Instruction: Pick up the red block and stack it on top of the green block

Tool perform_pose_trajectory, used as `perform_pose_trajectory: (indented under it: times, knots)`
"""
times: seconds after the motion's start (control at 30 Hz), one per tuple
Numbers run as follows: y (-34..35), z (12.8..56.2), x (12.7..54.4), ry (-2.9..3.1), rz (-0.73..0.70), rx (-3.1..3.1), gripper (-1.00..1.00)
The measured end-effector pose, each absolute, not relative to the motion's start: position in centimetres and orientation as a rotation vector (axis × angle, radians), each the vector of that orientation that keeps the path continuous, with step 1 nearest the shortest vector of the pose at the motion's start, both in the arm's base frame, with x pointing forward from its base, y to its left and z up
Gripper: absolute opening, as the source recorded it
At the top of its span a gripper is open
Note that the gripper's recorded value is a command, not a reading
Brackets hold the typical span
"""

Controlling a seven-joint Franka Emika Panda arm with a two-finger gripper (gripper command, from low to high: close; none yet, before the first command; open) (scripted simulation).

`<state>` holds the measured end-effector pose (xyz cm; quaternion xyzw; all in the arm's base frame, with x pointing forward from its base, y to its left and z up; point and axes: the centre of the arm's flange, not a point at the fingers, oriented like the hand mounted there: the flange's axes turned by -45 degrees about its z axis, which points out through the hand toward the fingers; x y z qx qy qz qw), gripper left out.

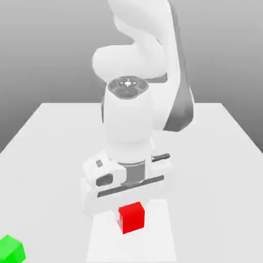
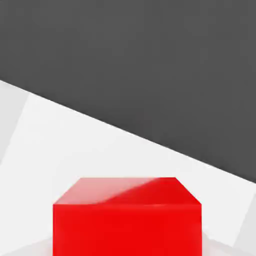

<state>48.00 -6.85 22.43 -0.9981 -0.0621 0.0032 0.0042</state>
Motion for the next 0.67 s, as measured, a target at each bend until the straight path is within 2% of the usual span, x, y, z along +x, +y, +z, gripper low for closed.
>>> perform_pose_trajectory:
  times: [0.2, 0.3, 0.33, 0.53, 0.67]
  knots:
    - [-21.1, 23.8, 49.3, 0.622, 0.005, -3.073, -1.00]
    - [-26.6, 20.6, 49.1, 0.913, -0.001, -3.003, -1.00]
    - [-27.1, 19.2, 49.1, 0.940, -0.001, -2.996, 1.00]
    - [-27.3, 18.4, 49.0, 0.954, 0.000, -2.992, 1.00]
    - [-27.6, 22.9, 49.0, 0.965, -0.001, -2.990, 1.00]
